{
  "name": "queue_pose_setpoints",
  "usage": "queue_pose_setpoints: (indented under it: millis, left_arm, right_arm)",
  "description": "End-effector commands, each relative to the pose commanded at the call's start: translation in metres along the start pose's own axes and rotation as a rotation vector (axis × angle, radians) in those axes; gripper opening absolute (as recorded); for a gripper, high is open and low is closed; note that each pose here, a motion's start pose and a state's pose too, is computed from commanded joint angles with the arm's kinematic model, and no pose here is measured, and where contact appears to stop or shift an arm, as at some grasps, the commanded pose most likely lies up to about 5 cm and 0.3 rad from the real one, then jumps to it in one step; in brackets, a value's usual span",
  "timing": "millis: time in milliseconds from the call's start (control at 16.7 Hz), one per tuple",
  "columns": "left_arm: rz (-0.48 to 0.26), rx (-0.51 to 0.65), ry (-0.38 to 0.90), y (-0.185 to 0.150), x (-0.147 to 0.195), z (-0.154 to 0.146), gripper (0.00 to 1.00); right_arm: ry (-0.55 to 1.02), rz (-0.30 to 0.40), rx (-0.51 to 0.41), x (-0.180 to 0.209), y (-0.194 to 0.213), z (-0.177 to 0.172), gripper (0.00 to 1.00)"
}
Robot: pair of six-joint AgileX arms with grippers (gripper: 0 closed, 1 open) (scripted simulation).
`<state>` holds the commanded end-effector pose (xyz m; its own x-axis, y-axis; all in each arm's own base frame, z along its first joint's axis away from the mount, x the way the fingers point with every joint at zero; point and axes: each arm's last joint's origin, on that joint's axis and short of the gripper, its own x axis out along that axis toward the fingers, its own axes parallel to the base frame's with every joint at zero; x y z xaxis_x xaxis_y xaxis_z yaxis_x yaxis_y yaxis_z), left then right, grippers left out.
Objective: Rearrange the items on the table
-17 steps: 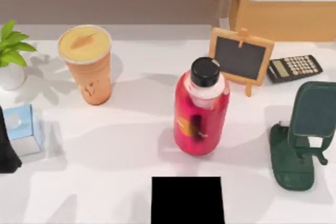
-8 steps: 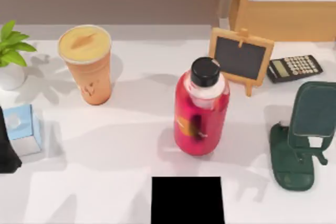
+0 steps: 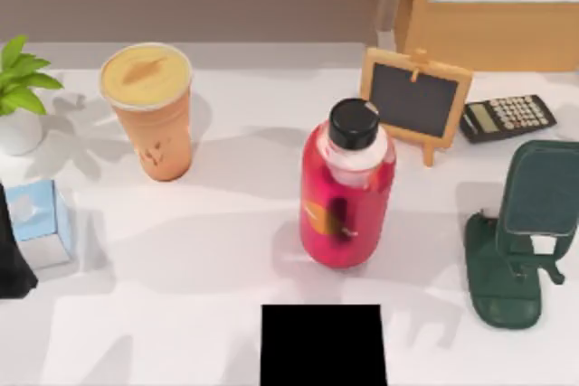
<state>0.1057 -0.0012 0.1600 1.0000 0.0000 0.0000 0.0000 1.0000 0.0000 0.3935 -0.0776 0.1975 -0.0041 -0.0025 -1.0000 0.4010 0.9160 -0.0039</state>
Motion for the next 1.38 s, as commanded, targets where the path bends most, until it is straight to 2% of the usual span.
queue_pose_setpoints:
  millis: [240,660,900,1380]
  left_arm:
    - [0.000,0.000,0.000,0.000,0.000,0.000,1.00]
    - [0.000,0.000,0.000,0.000,0.000,0.000,1.00]
    - [0.000,0.000,0.000,0.000,0.000,0.000,1.00]
    - [0.000,0.000,0.000,0.000,0.000,0.000,1.00]
  right_arm:
    - [0.005,-0.001,0.000,0.013,0.001,0.000,1.00]
    - [-0.002,0.000,0.000,0.087,0.000,0.001,1.00]
    - [0.000,0.000,0.000,0.090,0.000,0.000,1.00]
    - [0.000,0.000,0.000,0.090,0.000,0.000,0.40]
